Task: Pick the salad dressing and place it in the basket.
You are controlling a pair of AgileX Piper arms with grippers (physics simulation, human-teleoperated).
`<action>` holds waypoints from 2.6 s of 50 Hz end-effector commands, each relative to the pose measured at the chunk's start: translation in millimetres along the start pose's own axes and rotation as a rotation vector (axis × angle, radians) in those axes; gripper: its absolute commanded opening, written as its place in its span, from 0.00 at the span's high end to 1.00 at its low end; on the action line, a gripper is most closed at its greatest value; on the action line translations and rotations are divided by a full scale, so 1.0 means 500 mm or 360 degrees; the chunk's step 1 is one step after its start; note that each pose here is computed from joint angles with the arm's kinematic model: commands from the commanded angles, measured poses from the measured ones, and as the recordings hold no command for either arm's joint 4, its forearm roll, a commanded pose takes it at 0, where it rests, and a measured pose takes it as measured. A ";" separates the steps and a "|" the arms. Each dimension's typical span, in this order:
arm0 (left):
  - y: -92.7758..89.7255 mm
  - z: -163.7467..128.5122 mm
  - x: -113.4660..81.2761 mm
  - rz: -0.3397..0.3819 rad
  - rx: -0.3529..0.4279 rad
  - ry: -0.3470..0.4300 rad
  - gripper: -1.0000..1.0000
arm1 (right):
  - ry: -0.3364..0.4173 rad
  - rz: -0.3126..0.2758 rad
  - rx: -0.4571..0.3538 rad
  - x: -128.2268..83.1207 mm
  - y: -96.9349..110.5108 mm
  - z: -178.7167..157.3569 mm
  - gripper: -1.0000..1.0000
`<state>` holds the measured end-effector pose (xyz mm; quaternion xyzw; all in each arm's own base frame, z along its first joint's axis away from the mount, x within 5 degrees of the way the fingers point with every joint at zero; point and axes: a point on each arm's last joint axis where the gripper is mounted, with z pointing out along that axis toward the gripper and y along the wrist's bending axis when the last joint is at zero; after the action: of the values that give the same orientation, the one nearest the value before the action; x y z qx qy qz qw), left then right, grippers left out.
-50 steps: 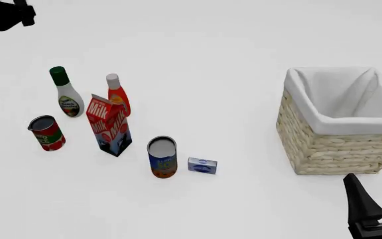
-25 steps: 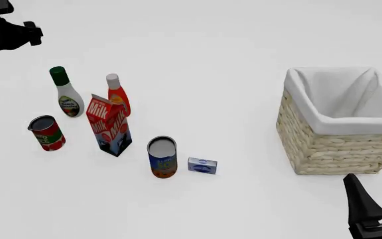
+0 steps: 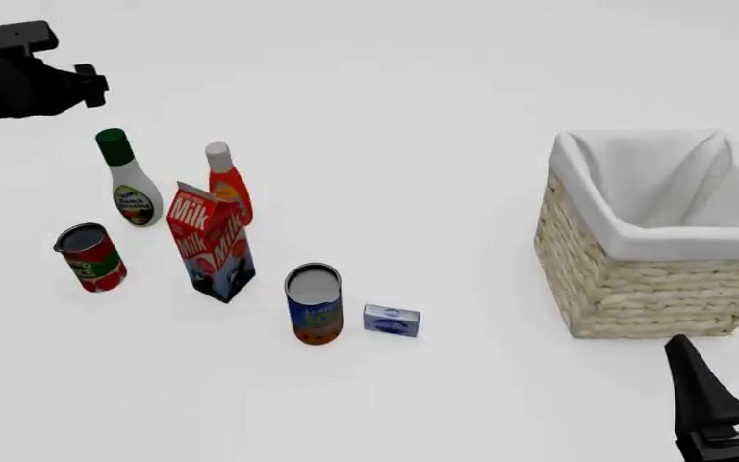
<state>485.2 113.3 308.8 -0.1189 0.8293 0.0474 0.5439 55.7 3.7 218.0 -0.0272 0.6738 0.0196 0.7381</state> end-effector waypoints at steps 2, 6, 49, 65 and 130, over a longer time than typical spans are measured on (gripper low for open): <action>-0.023 0.009 0.010 -0.0001 0.0034 0.0008 0.00 | 0.0001 0.0001 0.0000 0.000 0.000 0.000 0.00; -0.025 0.013 0.016 -0.0009 0.0036 0.0017 0.00 | 0.0001 0.0001 0.0004 -0.001 0.000 0.000 0.00; -0.034 0.092 0.130 -0.0006 0.0047 0.0152 0.00 | -0.0004 0.0016 0.0006 0.005 0.000 -0.001 0.00; -0.040 0.113 0.162 0.0004 0.0055 0.0195 0.00 | -0.0012 0.0022 0.0014 0.005 -0.001 0.000 0.00; -0.237 -0.272 -0.073 0.0305 0.0443 -0.0390 1.00 | -0.0037 0.0020 -0.0019 -0.009 0.001 -0.002 0.00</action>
<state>447.1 18.7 357.3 -0.0112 0.7932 0.0170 0.6086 54.5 3.8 222.7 -0.0248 0.6660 0.0243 0.7452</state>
